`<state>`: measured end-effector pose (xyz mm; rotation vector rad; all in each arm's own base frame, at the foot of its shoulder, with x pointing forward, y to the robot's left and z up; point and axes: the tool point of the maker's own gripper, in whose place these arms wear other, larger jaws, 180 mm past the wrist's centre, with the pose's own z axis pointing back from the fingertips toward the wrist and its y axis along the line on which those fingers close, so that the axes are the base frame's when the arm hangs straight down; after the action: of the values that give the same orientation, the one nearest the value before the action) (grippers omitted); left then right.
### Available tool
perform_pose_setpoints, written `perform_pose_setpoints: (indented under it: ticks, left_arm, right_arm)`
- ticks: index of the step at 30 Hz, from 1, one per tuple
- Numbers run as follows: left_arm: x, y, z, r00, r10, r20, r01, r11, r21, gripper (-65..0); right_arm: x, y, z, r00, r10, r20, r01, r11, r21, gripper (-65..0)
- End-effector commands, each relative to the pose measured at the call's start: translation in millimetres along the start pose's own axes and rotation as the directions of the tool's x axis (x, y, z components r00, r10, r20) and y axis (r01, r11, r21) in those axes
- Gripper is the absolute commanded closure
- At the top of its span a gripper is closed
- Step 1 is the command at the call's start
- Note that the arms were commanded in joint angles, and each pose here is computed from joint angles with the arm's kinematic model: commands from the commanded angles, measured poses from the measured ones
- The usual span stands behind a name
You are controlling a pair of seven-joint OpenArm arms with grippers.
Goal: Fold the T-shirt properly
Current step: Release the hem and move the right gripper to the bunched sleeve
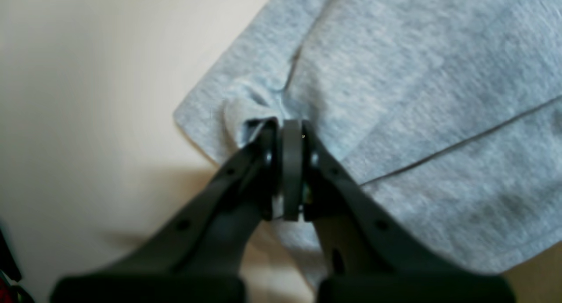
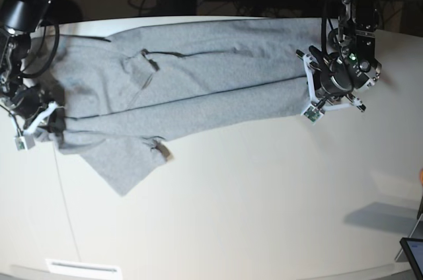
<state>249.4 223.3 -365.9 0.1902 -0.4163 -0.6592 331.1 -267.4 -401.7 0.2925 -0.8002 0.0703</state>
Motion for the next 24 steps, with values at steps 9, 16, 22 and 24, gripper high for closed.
perform_pose_setpoints:
  ticks: [9,16,22,24]
  left_arm:
    - [-9.4,19.3,8.8,0.999,-0.024,-0.036,0.026,0.998,0.053,-38.0]
    - [-12.1,25.0,10.6,0.998,-0.033,-0.045,0.036,0.997,0.065,-48.4]
    - [-7.0,23.4,15.3,0.999,-0.042,-0.025,0.044,0.997,0.067,-51.4]
    - [-3.7,18.1,20.8,0.999,-0.054,-0.006,0.054,0.996,0.068,-51.4]
  right_arm:
    - [28.5,-9.2,10.0,0.997,0.031,0.074,-0.030,0.999,-0.018,-17.3]
    - [36.1,-44.9,35.1,0.991,-0.017,0.130,0.030,0.994,-0.105,-38.2]
    - [34.4,-63.5,50.7,0.993,0.000,0.115,0.018,0.989,-0.150,-51.4]
    - [34.7,-65.0,52.0,0.993,0.003,0.114,0.015,0.988,-0.153,-51.4]
